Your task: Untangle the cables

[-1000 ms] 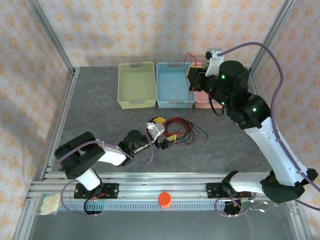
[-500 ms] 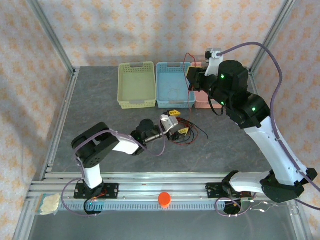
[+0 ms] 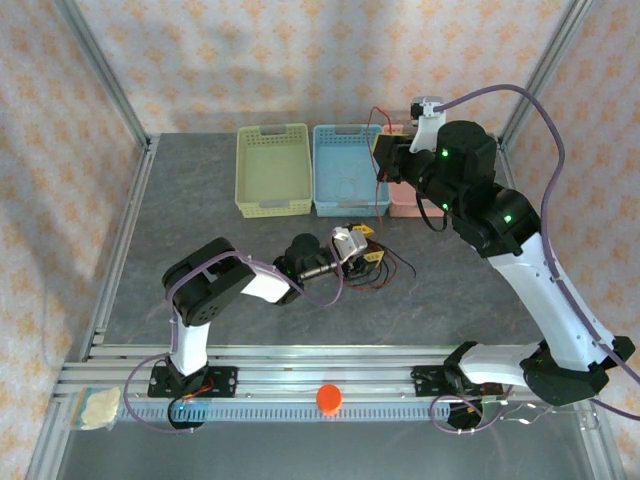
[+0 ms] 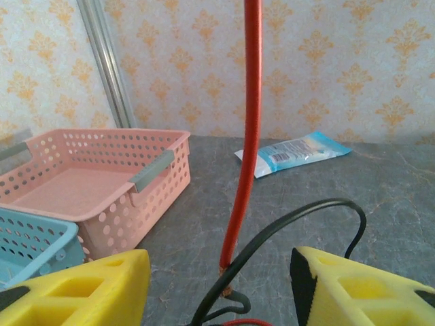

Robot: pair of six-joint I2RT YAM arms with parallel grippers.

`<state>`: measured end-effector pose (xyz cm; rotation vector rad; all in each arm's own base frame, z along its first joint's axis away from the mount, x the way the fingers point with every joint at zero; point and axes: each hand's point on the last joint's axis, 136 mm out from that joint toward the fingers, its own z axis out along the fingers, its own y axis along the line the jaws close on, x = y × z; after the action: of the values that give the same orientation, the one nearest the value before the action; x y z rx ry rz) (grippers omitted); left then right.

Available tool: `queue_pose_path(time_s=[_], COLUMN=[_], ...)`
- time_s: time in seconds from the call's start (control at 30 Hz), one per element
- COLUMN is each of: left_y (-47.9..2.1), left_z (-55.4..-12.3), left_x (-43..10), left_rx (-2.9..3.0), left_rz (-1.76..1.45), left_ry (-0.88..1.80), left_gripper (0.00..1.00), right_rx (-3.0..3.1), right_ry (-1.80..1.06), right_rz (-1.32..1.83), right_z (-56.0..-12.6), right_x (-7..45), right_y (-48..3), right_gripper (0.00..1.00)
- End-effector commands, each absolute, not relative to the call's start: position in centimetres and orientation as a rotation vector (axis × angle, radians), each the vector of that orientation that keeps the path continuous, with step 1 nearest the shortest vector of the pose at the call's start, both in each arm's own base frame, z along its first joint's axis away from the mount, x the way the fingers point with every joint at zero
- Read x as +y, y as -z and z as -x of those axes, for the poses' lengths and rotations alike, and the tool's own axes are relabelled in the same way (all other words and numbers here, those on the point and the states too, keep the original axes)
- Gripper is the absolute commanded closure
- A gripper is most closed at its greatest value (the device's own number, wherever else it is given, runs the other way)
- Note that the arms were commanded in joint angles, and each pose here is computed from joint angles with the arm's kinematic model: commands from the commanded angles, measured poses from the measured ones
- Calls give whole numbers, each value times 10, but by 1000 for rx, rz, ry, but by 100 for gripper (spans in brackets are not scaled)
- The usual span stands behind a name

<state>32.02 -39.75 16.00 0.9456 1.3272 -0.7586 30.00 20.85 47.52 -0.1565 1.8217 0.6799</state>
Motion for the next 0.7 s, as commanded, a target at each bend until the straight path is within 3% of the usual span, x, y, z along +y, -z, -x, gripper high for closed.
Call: queue_pose_path(time_s=[0.0,0.67], left_y=[-166,-157], left_z=[-319,-325], left_x=[-406,-411], left_rx=[1288,1315], left_rz=[-955,-951], left_ry=[790,794], left_gripper=[43,67], right_rx=[1776,1758], right_ry=[-723,-724], right_rz=[150,145], right_z=[-291,-286], right_x=[206,201], right_y=[-493,-497], right_gripper=[100,100])
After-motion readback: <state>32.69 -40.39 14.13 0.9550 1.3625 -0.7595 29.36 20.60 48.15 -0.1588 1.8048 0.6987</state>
